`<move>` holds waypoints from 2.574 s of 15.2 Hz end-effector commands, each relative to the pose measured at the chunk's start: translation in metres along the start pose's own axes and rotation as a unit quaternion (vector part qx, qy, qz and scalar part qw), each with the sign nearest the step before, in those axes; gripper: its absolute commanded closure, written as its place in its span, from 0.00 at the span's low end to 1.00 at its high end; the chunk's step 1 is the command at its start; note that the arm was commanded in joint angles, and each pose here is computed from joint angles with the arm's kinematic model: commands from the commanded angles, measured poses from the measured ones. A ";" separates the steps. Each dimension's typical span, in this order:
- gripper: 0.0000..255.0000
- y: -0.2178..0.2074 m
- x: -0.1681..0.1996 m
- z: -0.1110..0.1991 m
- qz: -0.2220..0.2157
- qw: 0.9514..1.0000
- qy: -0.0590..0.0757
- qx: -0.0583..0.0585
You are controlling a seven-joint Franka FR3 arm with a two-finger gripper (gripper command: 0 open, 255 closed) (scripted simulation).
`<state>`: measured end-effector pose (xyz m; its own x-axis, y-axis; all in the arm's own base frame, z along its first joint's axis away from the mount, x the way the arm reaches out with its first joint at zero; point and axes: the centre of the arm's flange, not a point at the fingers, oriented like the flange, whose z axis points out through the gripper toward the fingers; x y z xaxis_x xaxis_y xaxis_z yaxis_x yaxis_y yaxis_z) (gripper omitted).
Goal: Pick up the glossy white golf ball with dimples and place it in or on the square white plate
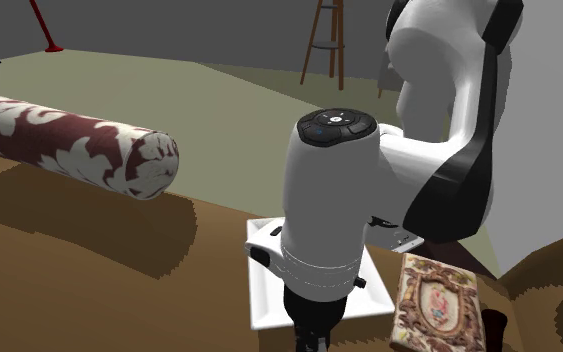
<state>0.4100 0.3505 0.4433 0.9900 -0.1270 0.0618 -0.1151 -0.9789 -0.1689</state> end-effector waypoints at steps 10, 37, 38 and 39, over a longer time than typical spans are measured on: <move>0.00 -0.023 0.043 0.009 -0.010 0.993 -0.101 -0.064; 1.00 -0.032 0.062 0.056 -0.018 0.976 -0.182 -0.116; 1.00 -0.033 0.062 0.051 -0.018 0.976 -0.182 -0.116; 1.00 -0.034 0.063 0.045 -0.018 0.976 -0.182 -0.116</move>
<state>0.4789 0.3837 0.4035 0.9525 -0.0684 -0.2969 -0.0540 -0.9970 0.0563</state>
